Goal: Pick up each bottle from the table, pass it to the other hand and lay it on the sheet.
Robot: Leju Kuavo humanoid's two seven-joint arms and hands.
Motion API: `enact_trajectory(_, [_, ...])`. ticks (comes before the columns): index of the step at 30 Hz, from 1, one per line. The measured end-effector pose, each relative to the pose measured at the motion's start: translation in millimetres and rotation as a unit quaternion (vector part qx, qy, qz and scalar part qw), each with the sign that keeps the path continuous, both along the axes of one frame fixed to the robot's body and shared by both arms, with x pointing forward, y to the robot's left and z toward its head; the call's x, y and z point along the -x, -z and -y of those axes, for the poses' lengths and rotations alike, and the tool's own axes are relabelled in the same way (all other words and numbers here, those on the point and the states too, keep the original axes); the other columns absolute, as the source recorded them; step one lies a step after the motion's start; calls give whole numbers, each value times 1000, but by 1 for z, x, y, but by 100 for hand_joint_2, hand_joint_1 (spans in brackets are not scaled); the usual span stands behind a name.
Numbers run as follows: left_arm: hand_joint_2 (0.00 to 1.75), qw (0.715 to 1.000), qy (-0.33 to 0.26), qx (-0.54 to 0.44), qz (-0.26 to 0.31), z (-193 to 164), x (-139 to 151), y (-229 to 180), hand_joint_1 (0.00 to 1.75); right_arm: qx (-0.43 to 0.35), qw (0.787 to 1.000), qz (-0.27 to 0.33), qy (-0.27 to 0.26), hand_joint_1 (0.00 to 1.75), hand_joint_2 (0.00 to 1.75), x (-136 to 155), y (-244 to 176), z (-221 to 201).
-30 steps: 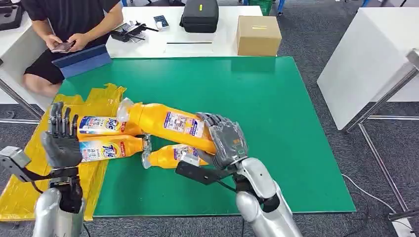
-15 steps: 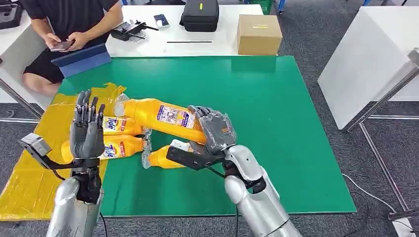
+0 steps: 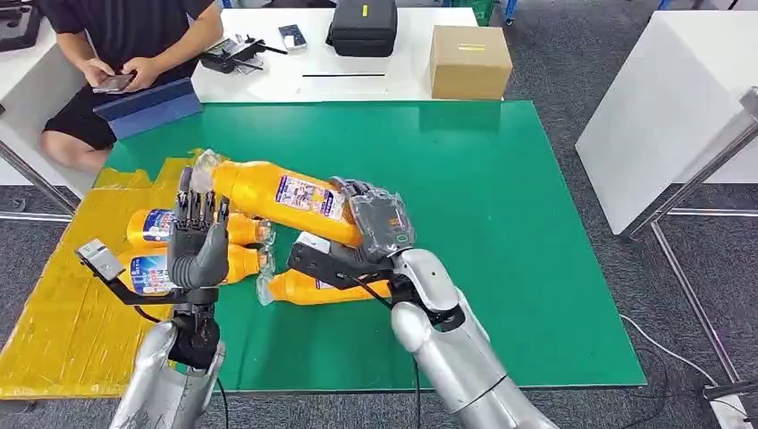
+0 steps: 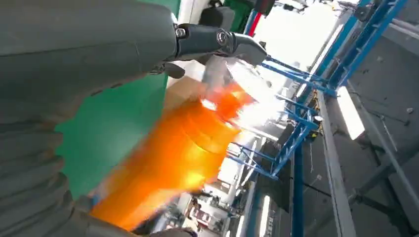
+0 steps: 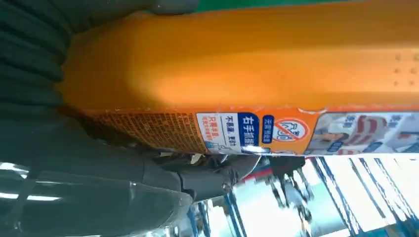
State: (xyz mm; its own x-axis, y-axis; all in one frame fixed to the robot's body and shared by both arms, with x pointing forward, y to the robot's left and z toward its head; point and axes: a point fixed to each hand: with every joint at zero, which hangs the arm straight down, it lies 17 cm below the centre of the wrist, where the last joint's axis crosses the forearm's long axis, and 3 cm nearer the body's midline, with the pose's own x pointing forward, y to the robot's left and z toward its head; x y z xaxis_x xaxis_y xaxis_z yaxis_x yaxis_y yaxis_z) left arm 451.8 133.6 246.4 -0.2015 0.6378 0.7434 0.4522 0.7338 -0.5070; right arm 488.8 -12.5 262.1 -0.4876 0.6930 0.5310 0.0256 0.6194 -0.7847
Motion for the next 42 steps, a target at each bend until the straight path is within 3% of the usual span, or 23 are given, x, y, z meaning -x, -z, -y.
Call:
enact_trajectory(4, [175, 999, 26, 3, -23, 15, 7, 18, 0, -29, 998, 56, 0, 175, 175, 13, -46, 3])
enact_trajectory(13, [175, 998, 0, 7, -55, -9, 15, 52, 0, -59, 993, 97, -28, 175, 175, 48, -72, -7])
enact_trajectory(23, [175, 998, -17, -2, -60, -29, 28, 63, 0, -60, 993, 71, -66, 175, 175, 61, -53, -31])
enact_trajectory(42, [175, 999, -4, -7, -45, -20, 25, 51, 0, -51, 997, 24, -57, 175, 175, 51, -20, -32])
